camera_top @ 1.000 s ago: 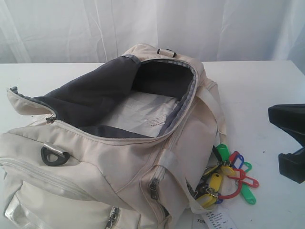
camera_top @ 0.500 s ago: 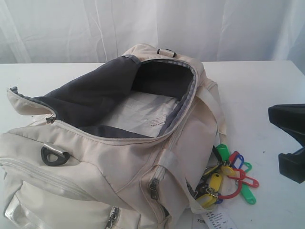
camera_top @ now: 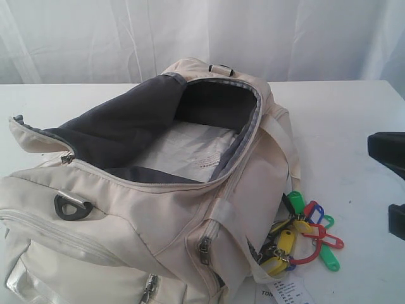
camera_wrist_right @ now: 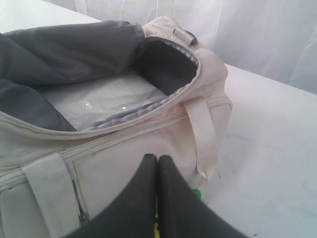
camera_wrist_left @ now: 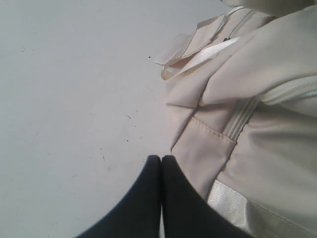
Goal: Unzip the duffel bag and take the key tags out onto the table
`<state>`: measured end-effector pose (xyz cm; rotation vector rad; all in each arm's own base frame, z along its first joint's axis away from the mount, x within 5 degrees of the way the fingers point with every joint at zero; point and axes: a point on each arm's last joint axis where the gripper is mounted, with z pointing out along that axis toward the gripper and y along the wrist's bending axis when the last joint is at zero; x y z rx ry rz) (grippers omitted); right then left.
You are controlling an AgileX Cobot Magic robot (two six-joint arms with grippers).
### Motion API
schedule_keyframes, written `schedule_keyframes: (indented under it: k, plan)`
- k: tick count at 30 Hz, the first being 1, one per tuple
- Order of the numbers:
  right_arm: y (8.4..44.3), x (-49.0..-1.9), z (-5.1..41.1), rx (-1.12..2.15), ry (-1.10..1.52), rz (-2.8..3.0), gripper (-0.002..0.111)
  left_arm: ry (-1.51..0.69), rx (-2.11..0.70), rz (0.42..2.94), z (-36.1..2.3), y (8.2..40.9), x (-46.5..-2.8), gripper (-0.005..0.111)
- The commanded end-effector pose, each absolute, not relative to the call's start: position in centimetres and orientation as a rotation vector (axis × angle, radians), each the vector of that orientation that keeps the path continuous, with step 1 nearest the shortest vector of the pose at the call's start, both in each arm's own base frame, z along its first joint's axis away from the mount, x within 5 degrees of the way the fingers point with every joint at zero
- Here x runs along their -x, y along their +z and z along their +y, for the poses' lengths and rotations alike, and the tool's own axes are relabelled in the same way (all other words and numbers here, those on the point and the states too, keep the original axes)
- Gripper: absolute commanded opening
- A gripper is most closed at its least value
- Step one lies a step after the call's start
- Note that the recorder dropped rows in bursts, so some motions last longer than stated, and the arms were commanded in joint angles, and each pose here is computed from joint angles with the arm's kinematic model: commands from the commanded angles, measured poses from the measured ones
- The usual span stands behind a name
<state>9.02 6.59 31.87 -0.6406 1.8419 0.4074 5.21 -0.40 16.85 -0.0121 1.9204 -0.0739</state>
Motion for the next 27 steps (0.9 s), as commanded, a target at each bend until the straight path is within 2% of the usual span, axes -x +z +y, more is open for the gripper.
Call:
schedule_keyframes:
  k: [1, 13, 27]
  plan:
    - [32.6, -7.9, 5.3, 0.587, 0.385, 1.759, 0.0, -0.096, 0.023, 1.914, -0.5, 16.8, -5.2, 0.0]
    - [33.9, -5.5, 2.5, 0.385, 0.27, 1.631, 0.0, -0.093, 0.019, 1.912, -0.5, 16.8, -5.2, 0.0]
    - [34.0, -5.0, 2.2, 0.366, 0.259, 1.611, 0.0, -0.093, 0.019, 1.91, -0.5, 16.8, -5.2, 0.0]
